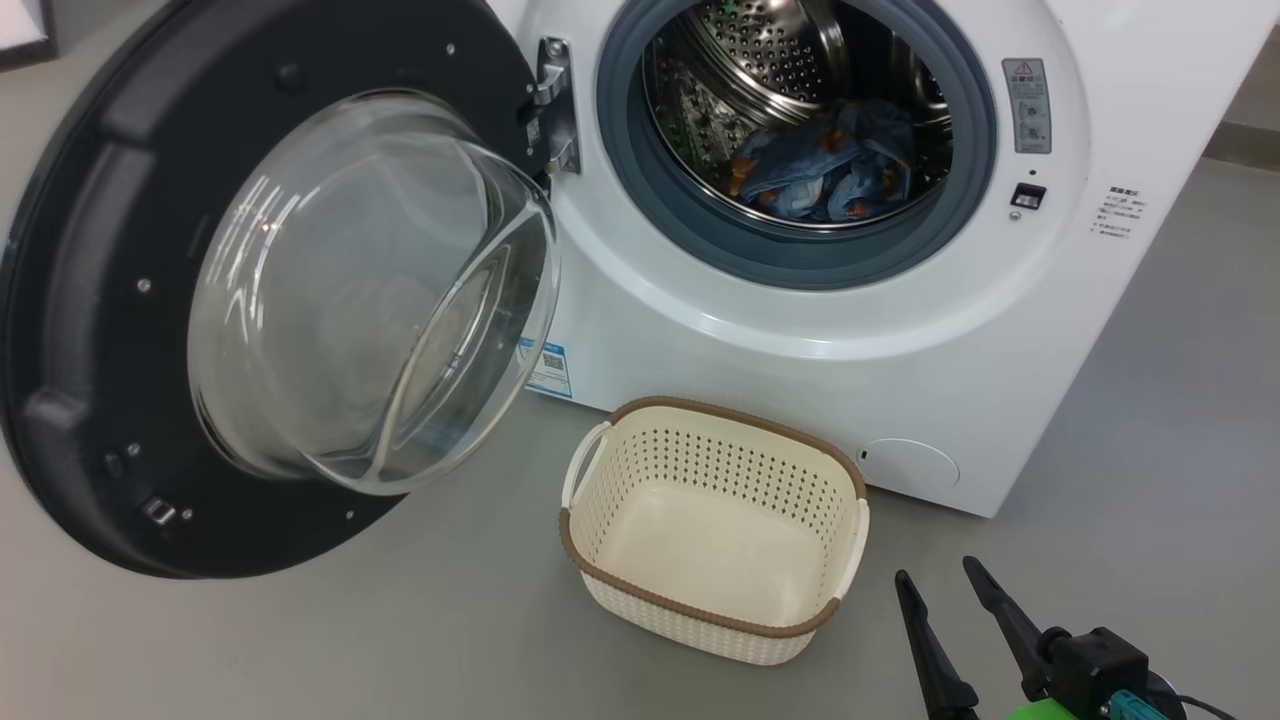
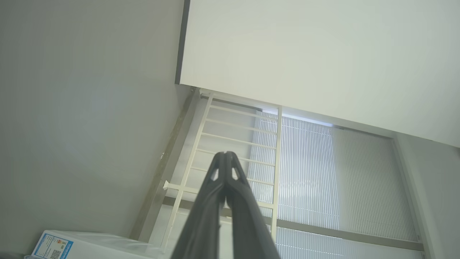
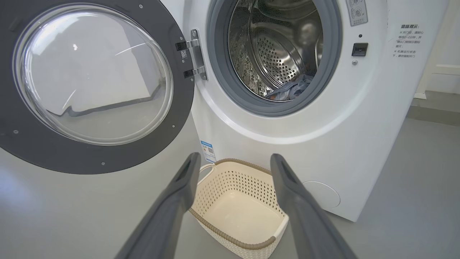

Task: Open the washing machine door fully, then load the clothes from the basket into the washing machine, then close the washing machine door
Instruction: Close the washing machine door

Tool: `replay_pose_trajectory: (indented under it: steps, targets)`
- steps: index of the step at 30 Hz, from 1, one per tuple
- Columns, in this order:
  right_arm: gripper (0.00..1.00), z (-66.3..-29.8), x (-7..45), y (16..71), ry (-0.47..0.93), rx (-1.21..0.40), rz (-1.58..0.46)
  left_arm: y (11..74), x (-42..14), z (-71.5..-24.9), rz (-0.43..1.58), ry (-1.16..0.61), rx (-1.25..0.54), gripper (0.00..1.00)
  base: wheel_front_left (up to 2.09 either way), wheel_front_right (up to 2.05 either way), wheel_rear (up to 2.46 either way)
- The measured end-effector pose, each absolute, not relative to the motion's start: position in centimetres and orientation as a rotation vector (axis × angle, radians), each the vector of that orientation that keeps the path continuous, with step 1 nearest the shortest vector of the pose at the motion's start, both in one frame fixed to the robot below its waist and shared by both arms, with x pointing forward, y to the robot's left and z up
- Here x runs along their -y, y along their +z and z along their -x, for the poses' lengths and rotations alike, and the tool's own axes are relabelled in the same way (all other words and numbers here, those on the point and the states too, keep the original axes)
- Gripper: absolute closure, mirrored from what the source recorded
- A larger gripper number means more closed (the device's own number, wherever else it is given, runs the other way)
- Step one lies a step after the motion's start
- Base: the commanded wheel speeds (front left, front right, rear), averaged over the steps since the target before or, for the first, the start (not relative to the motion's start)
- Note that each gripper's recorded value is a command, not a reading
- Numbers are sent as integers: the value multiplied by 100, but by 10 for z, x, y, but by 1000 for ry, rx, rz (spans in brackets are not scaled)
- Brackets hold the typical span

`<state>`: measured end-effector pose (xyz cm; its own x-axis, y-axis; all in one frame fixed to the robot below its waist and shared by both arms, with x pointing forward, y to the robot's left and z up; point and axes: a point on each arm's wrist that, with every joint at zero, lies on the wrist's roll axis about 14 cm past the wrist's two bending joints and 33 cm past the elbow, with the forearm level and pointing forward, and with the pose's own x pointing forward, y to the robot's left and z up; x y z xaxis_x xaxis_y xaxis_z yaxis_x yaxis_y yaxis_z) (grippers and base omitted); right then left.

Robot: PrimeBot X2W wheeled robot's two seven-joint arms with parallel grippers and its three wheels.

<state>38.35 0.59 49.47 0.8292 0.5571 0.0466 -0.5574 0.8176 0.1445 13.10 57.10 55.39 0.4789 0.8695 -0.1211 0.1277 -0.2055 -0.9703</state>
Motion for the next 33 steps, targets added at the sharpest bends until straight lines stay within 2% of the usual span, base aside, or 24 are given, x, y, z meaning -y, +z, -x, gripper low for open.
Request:
replay_pose_trajectory:
  steps: [17,33]
  targets:
    - [0,-386,12,486,543,-14,-151,559,-553,-215,1762,673,659,100,0,0,0]
    - [0,-394,23,483,504,-16,-155,536,-499,-286,1816,517,348,100,0,0,0]
